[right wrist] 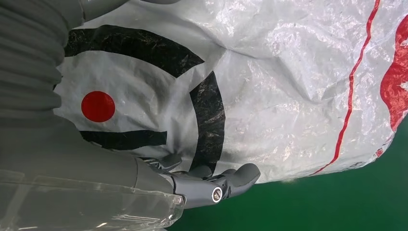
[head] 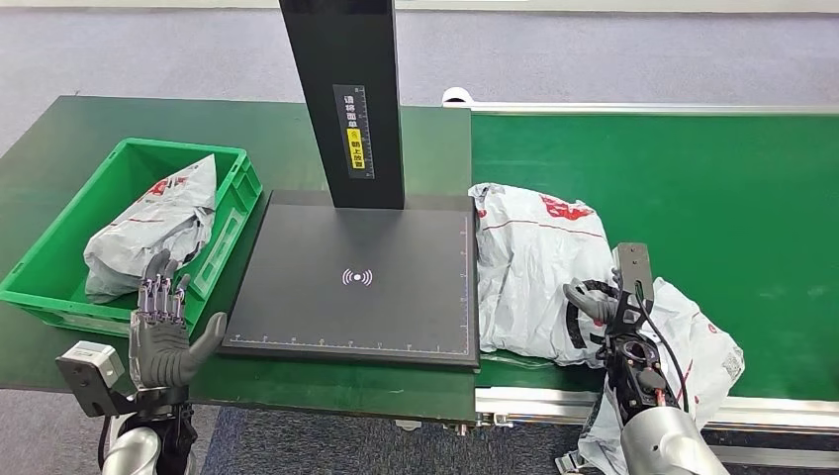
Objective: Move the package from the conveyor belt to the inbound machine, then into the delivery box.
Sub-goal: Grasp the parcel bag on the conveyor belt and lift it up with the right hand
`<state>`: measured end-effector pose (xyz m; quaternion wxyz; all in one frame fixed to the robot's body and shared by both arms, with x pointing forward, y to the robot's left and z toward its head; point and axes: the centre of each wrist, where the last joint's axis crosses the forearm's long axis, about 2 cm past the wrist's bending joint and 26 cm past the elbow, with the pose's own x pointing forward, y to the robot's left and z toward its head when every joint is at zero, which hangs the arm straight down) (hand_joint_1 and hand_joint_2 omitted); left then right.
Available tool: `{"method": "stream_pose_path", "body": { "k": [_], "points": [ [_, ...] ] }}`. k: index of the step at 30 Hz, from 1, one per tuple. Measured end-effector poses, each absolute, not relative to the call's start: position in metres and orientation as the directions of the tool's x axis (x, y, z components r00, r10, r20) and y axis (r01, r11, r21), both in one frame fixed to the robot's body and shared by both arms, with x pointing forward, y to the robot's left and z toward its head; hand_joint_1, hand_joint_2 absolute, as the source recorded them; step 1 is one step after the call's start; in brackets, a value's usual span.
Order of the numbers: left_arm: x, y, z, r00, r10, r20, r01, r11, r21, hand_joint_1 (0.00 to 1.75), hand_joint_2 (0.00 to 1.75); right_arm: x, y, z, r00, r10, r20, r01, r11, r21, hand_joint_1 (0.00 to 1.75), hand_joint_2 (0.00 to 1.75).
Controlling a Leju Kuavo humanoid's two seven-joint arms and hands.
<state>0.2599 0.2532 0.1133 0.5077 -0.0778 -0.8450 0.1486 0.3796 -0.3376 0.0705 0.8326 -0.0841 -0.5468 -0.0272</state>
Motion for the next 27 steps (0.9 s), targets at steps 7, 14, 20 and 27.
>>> {"method": "stream_pose_path", "body": {
  "k": [7, 14, 20, 27],
  "points": [
    [0.2598, 0.2533, 0.1132, -0.472, 0.282, 0.835, -0.02, 0.944, -0.33, 0.0, 1.75, 0.3788, -0.3372, 0.069, 0.41, 0.051, 0.911, 0.132, 0.984, -0.115, 1.75, 1.75],
    [0.259, 0.2539, 0.1125, -0.46, 0.283, 0.841, -0.024, 0.943, -0.331, 0.0, 1.75, 0.3784, -0.3368, 0.0681, 0.433, 0.07, 0.899, 0.12, 0.984, -0.134, 1.75, 1.75],
    [0.2584, 0.2544, 0.1119, -0.456, 0.297, 0.839, -0.021, 0.939, -0.343, 0.0, 1.75, 0.3781, -0.3373, 0.0678, 0.431, 0.075, 0.899, 0.14, 0.979, -0.148, 1.75, 1.75],
    [0.2578, 0.2547, 0.1114, -0.455, 0.301, 0.838, -0.018, 0.938, -0.347, 0.0, 1.75, 0.378, -0.3377, 0.0678, 0.428, 0.09, 0.899, 0.157, 0.972, -0.173, 1.75, 1.75]
  ]
}}
